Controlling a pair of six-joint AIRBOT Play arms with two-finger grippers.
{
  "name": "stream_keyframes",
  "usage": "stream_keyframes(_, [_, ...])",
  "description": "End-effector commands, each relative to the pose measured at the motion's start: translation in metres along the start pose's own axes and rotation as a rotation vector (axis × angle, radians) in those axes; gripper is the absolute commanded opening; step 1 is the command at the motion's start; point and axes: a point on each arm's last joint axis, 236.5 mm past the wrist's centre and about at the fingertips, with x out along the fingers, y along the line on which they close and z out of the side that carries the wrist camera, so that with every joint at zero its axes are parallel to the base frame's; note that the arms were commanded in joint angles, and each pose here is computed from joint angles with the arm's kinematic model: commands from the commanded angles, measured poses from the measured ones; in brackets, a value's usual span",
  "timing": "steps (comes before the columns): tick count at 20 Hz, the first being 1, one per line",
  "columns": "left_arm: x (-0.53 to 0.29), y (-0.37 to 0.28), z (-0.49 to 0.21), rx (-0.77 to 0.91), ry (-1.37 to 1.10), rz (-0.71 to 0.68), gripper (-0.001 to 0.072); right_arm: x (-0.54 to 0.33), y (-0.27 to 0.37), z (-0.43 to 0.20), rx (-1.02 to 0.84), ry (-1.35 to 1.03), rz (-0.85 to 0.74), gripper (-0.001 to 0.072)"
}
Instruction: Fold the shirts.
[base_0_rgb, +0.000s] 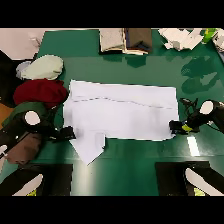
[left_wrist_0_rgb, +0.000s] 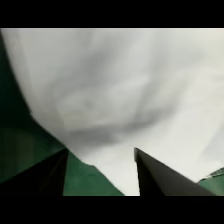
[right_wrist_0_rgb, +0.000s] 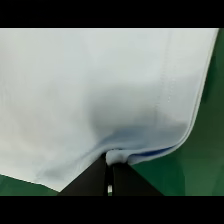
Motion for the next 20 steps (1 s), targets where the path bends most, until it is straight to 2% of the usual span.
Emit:
stream_keyframes(1, [0.01,-0.001,0.01,-0.003,-0.056,-0.028,0.0339,0.0,0.0,0.0,-0.001,-0.002,0.0,0.0013])
stream_keyframes(3, [0.007,-0.005,0.012,0.037,-0.06,-0.035,0.0041,-0.001,0.0,0.0,-0.001,-0.001,0.0,0.0013])
stream_keyframes(7, [-0.024,-0.002,0.004,0.151,-0.03,0.035,0.0023,-0.013,0.001,-0.008,-0.024,-0.011,0.0,0.0012])
stream_keyframes(10, [-0.053,0.007,-0.012,0.2,-0.061,0.096,0.0023,-0.034,-0.012,-0.025,-0.052,-0.03,-0.061,0.0012])
stream_keyframes(14, [-0.08,-0.006,-0.049,0.244,-0.027,0.05,0.0023,-0.059,-0.023,-0.055,-0.036,-0.044,-0.094,0.0011])
stream_keyframes(17, [-0.108,-0.024,-0.033,0.285,-0.107,0.035,0.0023,-0.071,-0.033,-0.054,0.036,-0.122,-0.088,0.001])
stream_keyframes(20, [-0.132,-0.037,0.018,0.315,-0.285,0.052,0.0023,-0.075,-0.032,-0.042,0.058,-0.132,-0.061,0.001])
